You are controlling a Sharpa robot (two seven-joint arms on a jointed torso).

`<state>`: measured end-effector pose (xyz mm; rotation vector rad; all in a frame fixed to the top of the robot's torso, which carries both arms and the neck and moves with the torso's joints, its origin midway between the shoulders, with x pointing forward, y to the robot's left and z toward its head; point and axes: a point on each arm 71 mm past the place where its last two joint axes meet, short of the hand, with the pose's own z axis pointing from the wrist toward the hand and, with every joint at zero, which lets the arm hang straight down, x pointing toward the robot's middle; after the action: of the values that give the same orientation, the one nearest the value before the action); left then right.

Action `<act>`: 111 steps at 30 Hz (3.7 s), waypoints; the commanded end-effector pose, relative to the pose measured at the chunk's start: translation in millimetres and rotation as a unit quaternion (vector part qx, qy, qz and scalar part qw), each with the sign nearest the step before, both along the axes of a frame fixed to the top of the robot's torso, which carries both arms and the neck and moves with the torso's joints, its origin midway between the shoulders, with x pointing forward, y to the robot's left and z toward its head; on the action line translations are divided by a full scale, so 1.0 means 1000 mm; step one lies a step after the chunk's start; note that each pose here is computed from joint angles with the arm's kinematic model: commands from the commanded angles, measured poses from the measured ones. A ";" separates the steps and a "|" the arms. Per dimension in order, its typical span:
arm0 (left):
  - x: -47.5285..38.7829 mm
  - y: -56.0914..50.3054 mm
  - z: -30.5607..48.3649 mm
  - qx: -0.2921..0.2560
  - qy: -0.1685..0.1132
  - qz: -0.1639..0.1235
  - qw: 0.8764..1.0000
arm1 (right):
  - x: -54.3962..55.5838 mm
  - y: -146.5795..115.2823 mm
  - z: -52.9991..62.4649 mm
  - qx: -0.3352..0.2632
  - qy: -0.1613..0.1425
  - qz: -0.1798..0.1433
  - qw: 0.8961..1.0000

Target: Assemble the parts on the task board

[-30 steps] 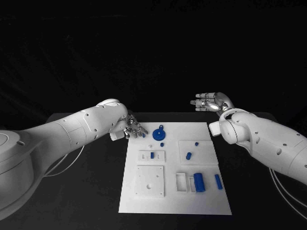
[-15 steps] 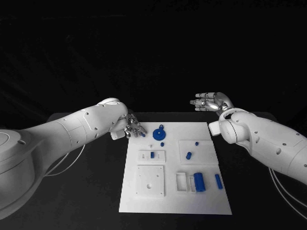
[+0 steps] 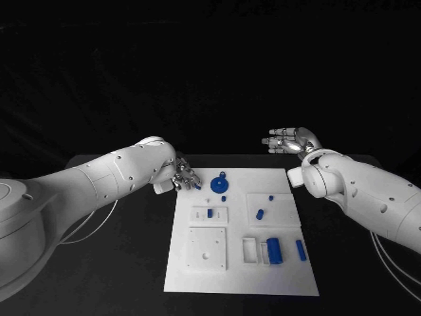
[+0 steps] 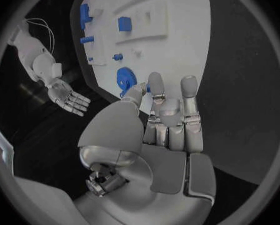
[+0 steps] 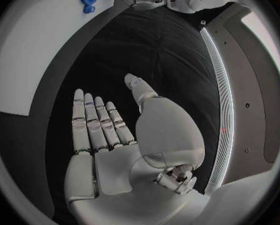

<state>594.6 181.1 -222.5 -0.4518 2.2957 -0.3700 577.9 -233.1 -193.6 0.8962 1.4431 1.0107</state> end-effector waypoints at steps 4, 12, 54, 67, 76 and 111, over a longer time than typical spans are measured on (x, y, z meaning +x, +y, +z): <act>-0.0066 0.001 0.0016 -0.031 -0.012 0.031 0.999 | 0.000 -0.003 0.000 -0.002 0.000 0.006 1.000; -0.0266 0.002 0.0060 -0.057 -0.028 0.045 0.997 | 0.000 -0.010 0.000 -0.005 0.001 0.000 1.000; -0.1091 -0.022 -0.0305 -0.031 -0.095 -0.015 0.995 | -0.002 -0.019 -0.008 -0.009 0.008 -0.008 1.000; -0.1107 -0.024 -0.0345 -0.012 -0.096 -0.034 0.995 | -0.003 -0.018 -0.008 -0.009 0.007 -0.006 1.000; -0.1115 -0.023 -0.0375 -0.003 -0.089 -0.039 0.995 | -0.002 -0.018 -0.008 -0.008 0.008 -0.006 1.000; -0.1111 -0.018 -0.0399 0.011 -0.077 -0.039 0.996 | -0.003 -0.019 -0.008 -0.009 0.009 -0.007 1.000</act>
<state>485.2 164.6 -260.3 -0.3322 2.1448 -0.4130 575.5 -254.1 -202.2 0.9161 1.4485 0.9669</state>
